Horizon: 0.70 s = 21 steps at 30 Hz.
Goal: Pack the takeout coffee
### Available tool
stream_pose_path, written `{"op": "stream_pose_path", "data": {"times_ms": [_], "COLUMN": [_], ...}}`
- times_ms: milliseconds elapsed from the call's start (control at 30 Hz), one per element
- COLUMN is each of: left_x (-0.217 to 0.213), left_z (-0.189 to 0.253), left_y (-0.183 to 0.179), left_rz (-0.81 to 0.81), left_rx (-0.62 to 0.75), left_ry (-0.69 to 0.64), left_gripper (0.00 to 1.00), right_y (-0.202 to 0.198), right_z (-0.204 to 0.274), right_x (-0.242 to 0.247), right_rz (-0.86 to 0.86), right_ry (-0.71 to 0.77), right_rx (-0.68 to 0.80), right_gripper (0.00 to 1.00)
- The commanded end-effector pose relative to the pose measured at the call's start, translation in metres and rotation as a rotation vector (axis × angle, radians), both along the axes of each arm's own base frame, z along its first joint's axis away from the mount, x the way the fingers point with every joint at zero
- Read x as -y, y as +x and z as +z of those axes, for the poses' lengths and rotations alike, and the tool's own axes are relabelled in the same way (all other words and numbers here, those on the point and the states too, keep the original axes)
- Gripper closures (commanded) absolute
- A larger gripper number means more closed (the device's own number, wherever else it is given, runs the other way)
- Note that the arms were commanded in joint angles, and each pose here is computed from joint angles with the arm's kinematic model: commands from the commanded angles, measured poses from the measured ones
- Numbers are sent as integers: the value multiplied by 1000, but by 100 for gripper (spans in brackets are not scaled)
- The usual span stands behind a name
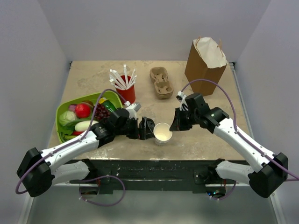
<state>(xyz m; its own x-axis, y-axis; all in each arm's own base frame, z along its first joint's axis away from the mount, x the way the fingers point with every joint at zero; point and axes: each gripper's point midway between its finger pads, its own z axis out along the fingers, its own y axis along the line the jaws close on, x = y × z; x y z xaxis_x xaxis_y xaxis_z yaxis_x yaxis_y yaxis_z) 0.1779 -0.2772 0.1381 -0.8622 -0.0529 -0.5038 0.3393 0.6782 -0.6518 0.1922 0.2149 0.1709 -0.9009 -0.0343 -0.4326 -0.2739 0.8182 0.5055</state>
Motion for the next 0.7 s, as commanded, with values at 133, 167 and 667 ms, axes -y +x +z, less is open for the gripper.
{"op": "stream_pose_path", "data": {"times_ms": [133,167,667], "left_x": [9,8,0], "left_z": [0,-5,-15], "left_y": [6,8,15], "left_rz": [-4,9,38], "left_rx": [0,-4,-11], "left_ry": [-29,-9,73], "left_gripper": [0,0,0], "right_y": [-6,-7,6], "right_z": [16,15,44], "right_x": [-14,-15,-17], "right_rz": [36,38,1], "right_ry": [119,125,183], "right_rx": [8,2,64], "right_gripper": [100,100,100]}}
